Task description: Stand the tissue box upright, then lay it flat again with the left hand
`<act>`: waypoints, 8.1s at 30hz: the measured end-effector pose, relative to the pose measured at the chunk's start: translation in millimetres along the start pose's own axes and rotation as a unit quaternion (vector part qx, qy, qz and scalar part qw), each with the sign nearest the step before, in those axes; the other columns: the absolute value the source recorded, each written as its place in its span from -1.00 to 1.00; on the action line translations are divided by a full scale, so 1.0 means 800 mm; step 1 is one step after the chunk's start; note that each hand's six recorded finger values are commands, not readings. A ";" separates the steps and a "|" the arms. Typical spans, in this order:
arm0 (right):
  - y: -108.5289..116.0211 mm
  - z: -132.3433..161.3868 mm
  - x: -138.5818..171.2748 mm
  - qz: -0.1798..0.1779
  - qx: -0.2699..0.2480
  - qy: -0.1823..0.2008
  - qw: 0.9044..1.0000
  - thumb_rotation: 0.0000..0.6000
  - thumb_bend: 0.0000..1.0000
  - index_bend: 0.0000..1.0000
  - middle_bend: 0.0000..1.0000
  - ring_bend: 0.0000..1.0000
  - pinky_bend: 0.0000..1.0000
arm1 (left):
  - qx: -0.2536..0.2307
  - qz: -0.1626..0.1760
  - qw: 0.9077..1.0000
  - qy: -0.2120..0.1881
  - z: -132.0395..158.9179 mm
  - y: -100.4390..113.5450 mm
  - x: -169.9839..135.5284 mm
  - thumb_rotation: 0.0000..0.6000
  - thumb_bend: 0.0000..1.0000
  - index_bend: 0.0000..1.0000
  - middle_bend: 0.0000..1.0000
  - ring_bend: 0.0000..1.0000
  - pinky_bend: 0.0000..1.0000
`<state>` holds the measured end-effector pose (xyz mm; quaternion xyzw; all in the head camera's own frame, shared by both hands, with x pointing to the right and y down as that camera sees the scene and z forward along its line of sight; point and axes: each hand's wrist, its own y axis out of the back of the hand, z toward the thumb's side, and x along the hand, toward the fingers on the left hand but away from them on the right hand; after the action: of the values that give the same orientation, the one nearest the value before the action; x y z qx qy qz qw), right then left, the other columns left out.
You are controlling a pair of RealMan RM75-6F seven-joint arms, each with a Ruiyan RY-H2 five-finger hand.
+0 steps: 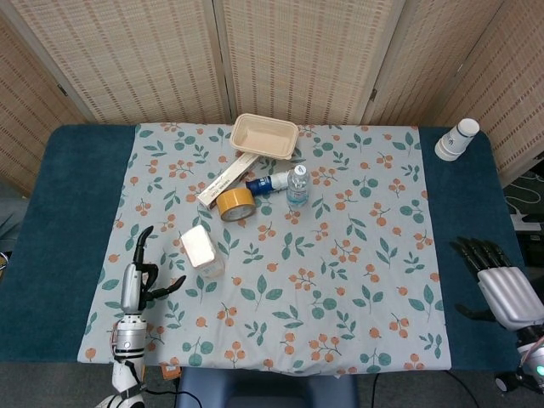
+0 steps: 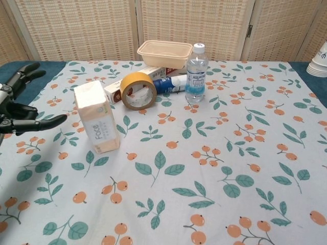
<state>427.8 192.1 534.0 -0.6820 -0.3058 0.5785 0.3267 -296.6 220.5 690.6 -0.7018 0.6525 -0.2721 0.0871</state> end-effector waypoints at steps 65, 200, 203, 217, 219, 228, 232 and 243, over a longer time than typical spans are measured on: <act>0.019 -0.018 0.007 -0.025 -0.026 -0.004 0.999 1.00 -0.77 -0.83 -0.90 -1.00 -0.95 | 0.537 -0.231 0.804 0.109 0.227 -0.081 0.100 1.00 -0.73 -1.00 -0.67 0.90 0.91; -0.003 -0.029 -0.021 0.008 -0.008 -0.042 0.999 1.00 -0.77 -0.81 -0.90 -1.00 -0.95 | -0.106 -0.052 0.993 0.018 -0.036 -0.075 0.019 1.00 -0.53 0.01 0.40 1.00 1.00; -0.004 -0.029 -0.022 0.010 -0.007 -0.043 0.999 1.00 -0.77 -0.81 -0.90 -1.00 -0.95 | -0.098 -0.056 0.993 0.021 -0.042 -0.081 0.018 1.00 -0.53 0.01 0.40 1.00 1.00; -0.010 -0.030 -0.028 0.017 -0.002 -0.049 0.999 1.00 -0.77 -0.81 -0.90 -1.00 -0.95 | -0.055 -0.058 0.996 0.037 -0.071 -0.088 0.022 1.00 -0.53 -0.02 0.36 1.00 1.00; -0.010 -0.030 -0.028 0.018 -0.002 -0.050 0.999 1.00 -0.77 -0.81 -0.90 -1.00 -0.95 | -0.048 -0.058 0.996 0.041 -0.075 -0.088 0.023 1.00 -0.53 -0.03 0.34 1.00 1.00; -0.011 -0.029 -0.028 0.017 0.000 -0.049 0.999 1.00 -0.77 -0.81 -0.90 -1.00 -0.93 | -0.053 -0.062 0.996 0.045 -0.081 -0.087 0.023 1.00 -0.67 -0.33 0.12 1.00 1.00; -0.011 -0.030 -0.028 0.018 0.000 -0.051 0.999 1.00 -0.77 -0.81 -0.90 -1.00 -0.93 | -0.055 -0.071 0.995 0.051 -0.085 -0.088 0.022 1.00 -0.74 -0.66 -0.12 1.00 1.00; -0.009 -0.029 -0.028 0.013 -0.002 -0.049 0.999 1.00 -0.77 -0.81 -0.90 -1.00 -0.93 | -0.062 -0.083 0.993 0.049 -0.086 -0.082 0.023 1.00 -0.85 -1.00 -0.57 1.00 1.00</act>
<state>447.4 176.5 555.3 -0.6576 -0.3134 0.6149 0.3021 -273.6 227.4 784.7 -0.7433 0.6113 -0.2714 -0.0118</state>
